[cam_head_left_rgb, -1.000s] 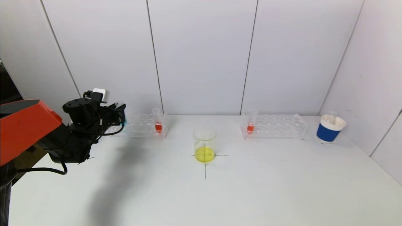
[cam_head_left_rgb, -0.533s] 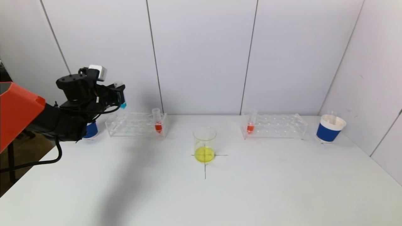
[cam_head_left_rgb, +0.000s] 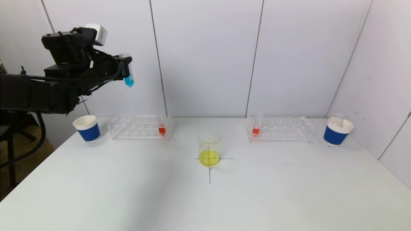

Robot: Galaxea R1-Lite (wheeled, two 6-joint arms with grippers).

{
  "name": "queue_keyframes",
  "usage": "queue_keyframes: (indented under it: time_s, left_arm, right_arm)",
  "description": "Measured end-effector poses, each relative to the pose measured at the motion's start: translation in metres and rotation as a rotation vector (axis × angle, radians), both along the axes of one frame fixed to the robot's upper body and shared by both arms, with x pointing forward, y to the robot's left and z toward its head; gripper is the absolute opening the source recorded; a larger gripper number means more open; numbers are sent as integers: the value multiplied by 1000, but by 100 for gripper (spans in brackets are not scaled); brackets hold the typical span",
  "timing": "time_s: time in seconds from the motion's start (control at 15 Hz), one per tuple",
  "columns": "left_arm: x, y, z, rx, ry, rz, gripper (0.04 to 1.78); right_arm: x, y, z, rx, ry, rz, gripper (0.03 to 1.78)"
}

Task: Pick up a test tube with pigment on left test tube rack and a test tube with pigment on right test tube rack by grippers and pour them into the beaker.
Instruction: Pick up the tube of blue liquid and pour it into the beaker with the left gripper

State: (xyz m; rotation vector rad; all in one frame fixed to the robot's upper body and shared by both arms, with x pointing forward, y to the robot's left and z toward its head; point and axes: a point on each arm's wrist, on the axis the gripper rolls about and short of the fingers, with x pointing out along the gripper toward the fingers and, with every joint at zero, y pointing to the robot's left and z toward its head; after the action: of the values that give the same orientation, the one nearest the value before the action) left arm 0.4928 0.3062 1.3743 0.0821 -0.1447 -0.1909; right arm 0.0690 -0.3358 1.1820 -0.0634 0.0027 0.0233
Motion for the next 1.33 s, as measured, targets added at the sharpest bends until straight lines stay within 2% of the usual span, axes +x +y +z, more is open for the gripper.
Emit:
queue_keyframes:
  time_s: [0.33,0.53,0.67,0.87,1.07,1.33]
  left_arm:
    - [-31,-32,57,24,-30,-86,42]
    - [-45,-52,73,87,-75,-139,42]
    - [-48,-63,74,128,-95,-193,42]
    - [-49,-79,68,160,-83,-334,42]
    - [-48,-94,59,183,-48,-390,42]
    - [-40,-101,44,268,-99,-498,42]
  right_arm:
    - [0,0,0,0,0,0,176]
    - [0,0,0,0,0,0,176]
    - [0,0,0,0,0,0,176]
    - [0,0,0,0,0,0,176]
    - [0,0,0,0,0,0,176]
    - [0,0,0,0,0,0,176]
